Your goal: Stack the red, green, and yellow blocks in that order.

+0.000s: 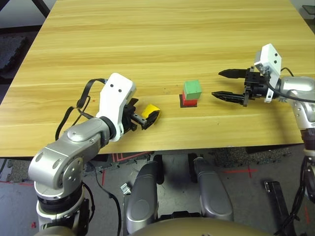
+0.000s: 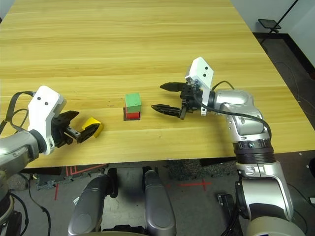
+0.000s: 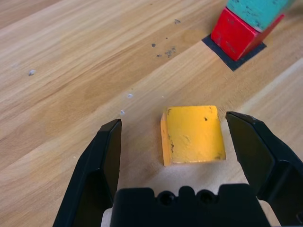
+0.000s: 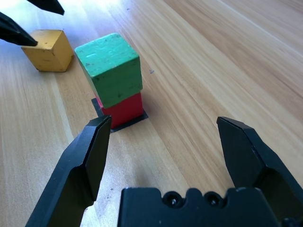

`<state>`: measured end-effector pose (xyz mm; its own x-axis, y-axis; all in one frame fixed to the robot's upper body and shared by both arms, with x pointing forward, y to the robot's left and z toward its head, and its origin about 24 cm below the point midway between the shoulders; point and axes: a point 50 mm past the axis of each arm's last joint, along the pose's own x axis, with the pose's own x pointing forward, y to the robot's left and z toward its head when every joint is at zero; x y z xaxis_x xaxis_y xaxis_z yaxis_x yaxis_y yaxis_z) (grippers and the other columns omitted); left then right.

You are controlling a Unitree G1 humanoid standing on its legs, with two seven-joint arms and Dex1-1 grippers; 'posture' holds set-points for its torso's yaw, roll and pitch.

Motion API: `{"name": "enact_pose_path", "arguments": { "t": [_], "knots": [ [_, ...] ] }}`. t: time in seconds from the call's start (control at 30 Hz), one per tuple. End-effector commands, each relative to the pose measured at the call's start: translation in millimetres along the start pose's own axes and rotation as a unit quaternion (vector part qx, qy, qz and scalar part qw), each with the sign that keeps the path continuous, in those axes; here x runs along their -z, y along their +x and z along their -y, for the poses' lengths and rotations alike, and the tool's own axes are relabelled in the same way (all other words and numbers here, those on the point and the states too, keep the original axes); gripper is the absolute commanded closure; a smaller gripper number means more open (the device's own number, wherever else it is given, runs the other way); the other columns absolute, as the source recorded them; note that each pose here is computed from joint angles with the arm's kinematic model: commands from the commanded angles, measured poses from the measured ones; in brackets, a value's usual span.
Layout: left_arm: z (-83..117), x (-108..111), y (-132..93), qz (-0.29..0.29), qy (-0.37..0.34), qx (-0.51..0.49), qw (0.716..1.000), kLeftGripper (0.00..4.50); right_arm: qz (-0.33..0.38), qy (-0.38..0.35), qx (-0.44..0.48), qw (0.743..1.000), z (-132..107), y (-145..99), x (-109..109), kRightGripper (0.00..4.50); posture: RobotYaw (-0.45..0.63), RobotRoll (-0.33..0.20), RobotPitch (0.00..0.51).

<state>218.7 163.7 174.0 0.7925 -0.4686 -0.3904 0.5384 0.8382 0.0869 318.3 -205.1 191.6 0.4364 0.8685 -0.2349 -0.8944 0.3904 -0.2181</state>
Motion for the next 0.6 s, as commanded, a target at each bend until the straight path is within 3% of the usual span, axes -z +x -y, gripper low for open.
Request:
{"name": "enact_pose_path", "arguments": {
  "t": [0.03,0.33,0.6],
  "knots": [
    [6.8,4.1,-1.7,-0.018,-0.002,0.028,0.999,0.01,-0.007,-0.002,-0.006,1.000,-1.6,1.4,2.9,0.00,0.29,0.109,0.305],
    [7.6,9.7,4.1,-0.059,0.026,0.057,0.996,0.01,-0.005,-0.002,-0.010,1.000,-1.8,4.6,2.0,0.00,0.29,0.106,0.314],
    [6.1,15.4,13.0,-0.062,0.017,0.049,0.997,0.01,-0.006,-0.002,-0.009,1.000,-2.8,2.1,1.3,0.00,0.27,0.095,0.317]
  ]
}}
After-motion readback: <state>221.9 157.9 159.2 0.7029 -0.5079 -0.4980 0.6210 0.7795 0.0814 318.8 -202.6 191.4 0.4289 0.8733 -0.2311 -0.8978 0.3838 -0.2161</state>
